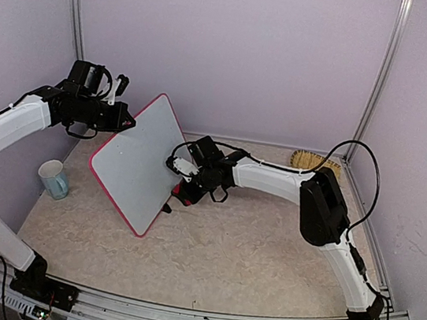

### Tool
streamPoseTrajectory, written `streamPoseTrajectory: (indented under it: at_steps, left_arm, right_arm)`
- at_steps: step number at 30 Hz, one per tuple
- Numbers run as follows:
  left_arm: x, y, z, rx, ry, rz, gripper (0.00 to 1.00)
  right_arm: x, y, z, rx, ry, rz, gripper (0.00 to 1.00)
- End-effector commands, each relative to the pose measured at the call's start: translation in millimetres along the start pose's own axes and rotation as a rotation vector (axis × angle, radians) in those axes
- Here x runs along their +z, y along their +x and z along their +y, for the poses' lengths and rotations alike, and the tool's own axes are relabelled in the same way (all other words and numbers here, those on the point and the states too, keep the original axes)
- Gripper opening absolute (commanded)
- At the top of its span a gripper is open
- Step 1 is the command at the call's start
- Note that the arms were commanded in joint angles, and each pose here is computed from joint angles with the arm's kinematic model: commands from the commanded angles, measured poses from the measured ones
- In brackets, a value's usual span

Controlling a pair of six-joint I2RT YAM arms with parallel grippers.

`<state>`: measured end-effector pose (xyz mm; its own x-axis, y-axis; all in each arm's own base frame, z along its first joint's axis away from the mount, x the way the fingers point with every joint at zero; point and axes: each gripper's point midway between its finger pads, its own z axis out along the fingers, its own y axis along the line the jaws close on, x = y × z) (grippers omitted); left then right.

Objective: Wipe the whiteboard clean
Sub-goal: Erase the whiteboard at the center of the board.

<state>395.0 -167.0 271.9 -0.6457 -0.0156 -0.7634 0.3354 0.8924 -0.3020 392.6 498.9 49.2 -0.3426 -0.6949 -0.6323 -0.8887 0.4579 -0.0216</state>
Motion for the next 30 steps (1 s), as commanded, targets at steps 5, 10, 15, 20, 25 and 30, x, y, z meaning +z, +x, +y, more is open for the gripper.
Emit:
streamPoseTrajectory:
  at_steps: [5,10,15,20,25,30]
  left_arm:
    - [7,25,-11,0.027,0.046,0.084,0.0]
    - [7,26,-12,0.027,0.046,0.083,0.0]
    - [7,26,-12,0.028,0.047,0.084,0.0]
    - [7,26,-13,0.031,0.047,0.083,0.0]
    - [7,26,-13,0.031,0.049,0.084,0.0]
    - [6,25,-13,0.031,0.048,0.083,0.0]
  right_arm:
    - [7,-9,-22,0.005,0.131,-0.018,0.08]
    - [-1,-23,-43,0.04,0.238,-0.063,0.08]
    - [-6,-35,-44,0.054,0.229,-0.107,0.08]
    - [-6,-34,-16,-0.001,0.098,-0.098,0.07]
    - [3,-16,17,-0.055,-0.006,-0.038,0.07]
    - [6,-6,32,-0.067,-0.044,-0.011,0.07]
